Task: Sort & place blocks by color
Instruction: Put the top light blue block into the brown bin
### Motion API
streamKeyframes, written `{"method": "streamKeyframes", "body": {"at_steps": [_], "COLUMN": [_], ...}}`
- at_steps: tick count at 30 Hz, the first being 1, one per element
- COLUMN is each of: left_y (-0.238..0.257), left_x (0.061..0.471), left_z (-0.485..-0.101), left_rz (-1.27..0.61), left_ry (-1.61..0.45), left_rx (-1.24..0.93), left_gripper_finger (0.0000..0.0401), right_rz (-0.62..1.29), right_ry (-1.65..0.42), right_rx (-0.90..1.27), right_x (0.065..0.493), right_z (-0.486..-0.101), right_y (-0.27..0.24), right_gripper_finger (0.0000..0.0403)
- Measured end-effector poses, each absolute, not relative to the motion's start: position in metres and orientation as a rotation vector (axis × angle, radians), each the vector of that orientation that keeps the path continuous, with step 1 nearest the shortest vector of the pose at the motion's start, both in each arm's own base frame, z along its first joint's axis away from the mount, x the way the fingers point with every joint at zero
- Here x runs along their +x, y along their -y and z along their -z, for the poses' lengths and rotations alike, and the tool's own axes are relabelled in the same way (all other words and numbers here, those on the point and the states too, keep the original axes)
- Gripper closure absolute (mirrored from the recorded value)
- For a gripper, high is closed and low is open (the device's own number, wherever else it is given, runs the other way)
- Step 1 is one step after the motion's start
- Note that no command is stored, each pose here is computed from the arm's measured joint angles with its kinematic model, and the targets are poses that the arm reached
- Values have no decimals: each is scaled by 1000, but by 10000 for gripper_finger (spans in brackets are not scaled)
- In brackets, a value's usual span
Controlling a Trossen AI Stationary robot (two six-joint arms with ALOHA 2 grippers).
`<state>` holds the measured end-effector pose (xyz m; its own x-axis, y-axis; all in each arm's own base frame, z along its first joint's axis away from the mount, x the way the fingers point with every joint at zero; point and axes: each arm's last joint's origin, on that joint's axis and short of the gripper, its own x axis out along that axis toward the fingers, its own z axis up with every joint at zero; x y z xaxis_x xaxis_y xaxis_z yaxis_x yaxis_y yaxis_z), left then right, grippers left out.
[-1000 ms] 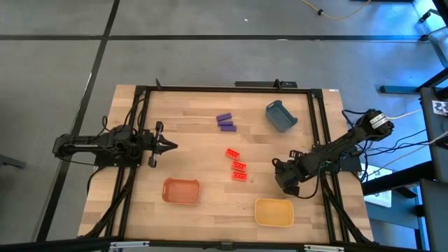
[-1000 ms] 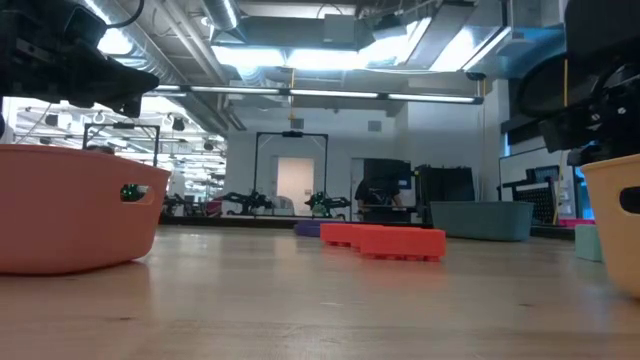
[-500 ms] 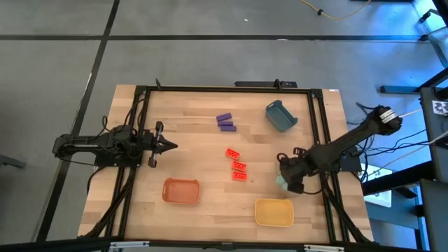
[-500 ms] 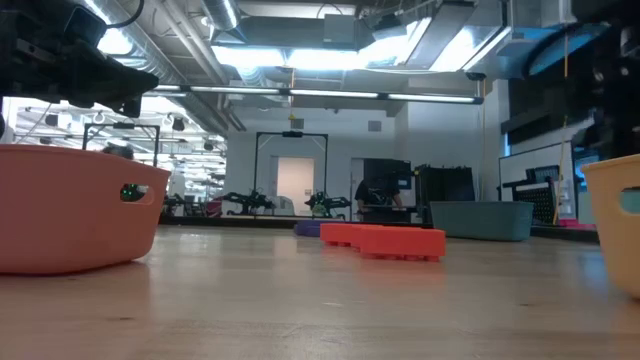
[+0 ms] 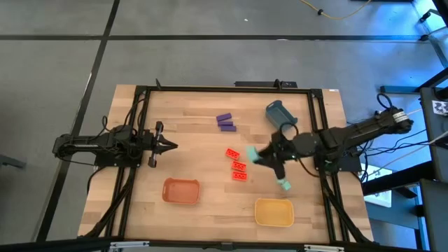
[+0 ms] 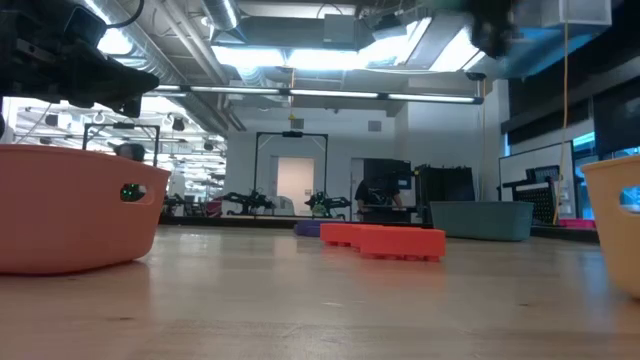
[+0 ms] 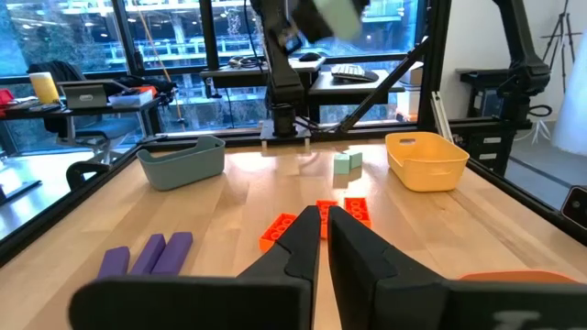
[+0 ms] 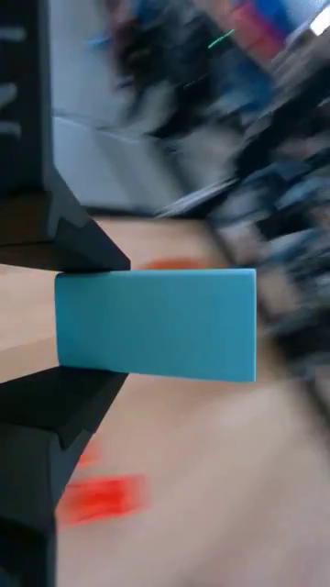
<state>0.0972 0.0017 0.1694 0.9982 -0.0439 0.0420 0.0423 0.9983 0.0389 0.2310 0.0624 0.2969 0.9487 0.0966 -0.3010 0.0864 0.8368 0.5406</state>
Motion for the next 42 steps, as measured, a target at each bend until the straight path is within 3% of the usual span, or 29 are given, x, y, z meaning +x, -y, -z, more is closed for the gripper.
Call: {"method": "streamKeyframes", "body": {"at_steps": [6,17,25,29,37,42], "left_y": [-2,-5,1,2,-7,-9], "left_x": [97,97,95,90,80,79], "left_z": [-170,-172,-188,-201,-220,-239], "left_rz": [26,-86,158,207,-10,-74], "left_ry": [44,62,220,350,633,671], "left_rx": [51,84,-263,-305,-514,-584], "left_gripper_finger": [394,396,386,391,400,388], "right_rz": [17,24,-14,-44,-13,16], "right_ry": [-71,-81,-90,-78,-62,-52], "right_rx": [553,600,564,536,572,589], "right_x": [258,265,265,265,265,266], "right_z": [-307,-301,-301,-303,-304,-304], "right_y": [-52,-52,-53,-54,-50,-49], "right_gripper_finger": [263,263,263,263,263,263]}}
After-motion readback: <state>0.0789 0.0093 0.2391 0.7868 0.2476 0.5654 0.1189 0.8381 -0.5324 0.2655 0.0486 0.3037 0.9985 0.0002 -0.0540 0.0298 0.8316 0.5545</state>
